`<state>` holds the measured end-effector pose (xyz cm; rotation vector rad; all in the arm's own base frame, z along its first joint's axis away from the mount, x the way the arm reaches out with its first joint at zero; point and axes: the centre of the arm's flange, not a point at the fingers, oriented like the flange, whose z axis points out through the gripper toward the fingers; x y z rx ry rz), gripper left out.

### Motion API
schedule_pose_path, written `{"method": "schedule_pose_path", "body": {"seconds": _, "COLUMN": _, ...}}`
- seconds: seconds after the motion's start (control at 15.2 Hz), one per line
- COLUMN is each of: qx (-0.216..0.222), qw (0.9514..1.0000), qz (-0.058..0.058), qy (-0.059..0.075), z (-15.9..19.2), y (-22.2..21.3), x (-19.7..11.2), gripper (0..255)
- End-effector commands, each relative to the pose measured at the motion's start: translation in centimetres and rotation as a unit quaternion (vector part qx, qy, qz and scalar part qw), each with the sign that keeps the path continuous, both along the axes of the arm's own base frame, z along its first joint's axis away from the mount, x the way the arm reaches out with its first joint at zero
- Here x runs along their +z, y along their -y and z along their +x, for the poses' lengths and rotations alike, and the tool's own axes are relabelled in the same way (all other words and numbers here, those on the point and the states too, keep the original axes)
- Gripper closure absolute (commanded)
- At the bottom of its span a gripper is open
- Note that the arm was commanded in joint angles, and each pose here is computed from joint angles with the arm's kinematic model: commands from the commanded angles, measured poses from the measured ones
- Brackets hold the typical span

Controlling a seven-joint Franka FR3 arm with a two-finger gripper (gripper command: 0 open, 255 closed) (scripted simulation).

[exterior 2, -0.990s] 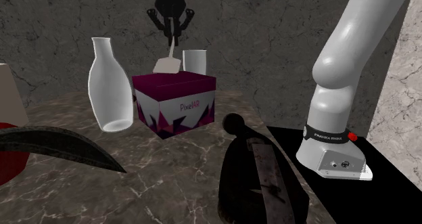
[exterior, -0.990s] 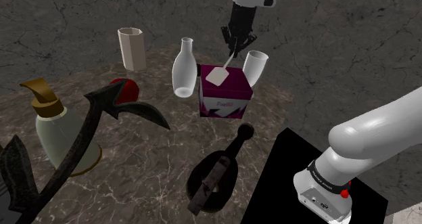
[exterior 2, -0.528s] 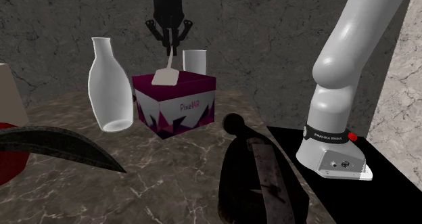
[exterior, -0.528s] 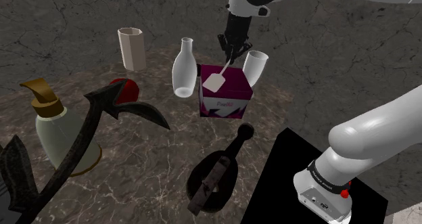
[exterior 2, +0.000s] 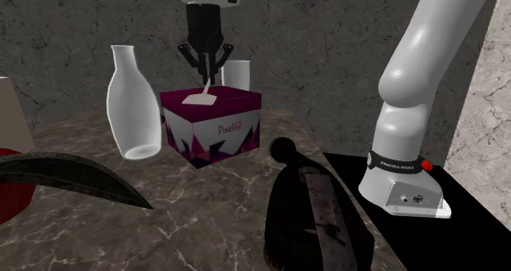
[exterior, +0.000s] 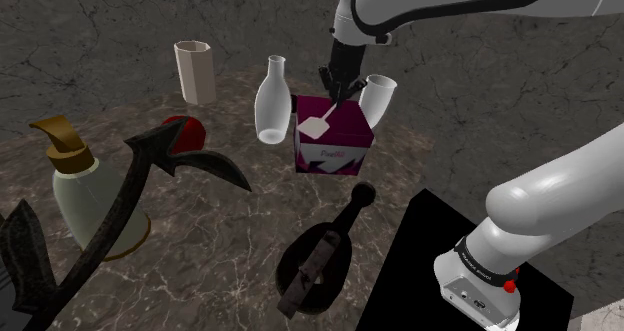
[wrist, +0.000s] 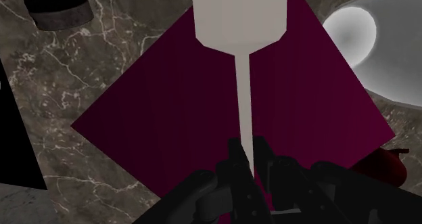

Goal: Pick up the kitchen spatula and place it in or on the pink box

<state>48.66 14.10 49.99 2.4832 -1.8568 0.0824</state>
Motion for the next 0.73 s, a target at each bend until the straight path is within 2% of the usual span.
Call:
{"method": "schedule_pose_path", "body": {"seconds": 0.0, "qx": 0.000, "qw": 1.0000, "qz": 0.000, "qy": 0.000, "z": -0.03, "y": -0.08, "x": -0.99, "gripper": 255}}
{"method": "schedule_pose_path", "body": {"seconds": 0.46, "qx": 0.000, "qw": 1.0000, "qz": 0.000, "qy": 0.000, "z": -0.03, "y": -0.08, "x": -0.99, "gripper": 255}}
{"method": "schedule_pose_path", "body": {"seconds": 0.53, "qx": 0.000, "qw": 1.0000, "qz": 0.000, "qy": 0.000, "z": -0.03, "y": -0.08, "x": -0.99, "gripper": 0}}
{"method": "schedule_pose_path", "body": {"seconds": 0.66, "qx": 0.000, "qw": 1.0000, "qz": 0.000, "qy": 0.000, "z": -0.03, "y": -0.08, "x": -0.99, "gripper": 0}}
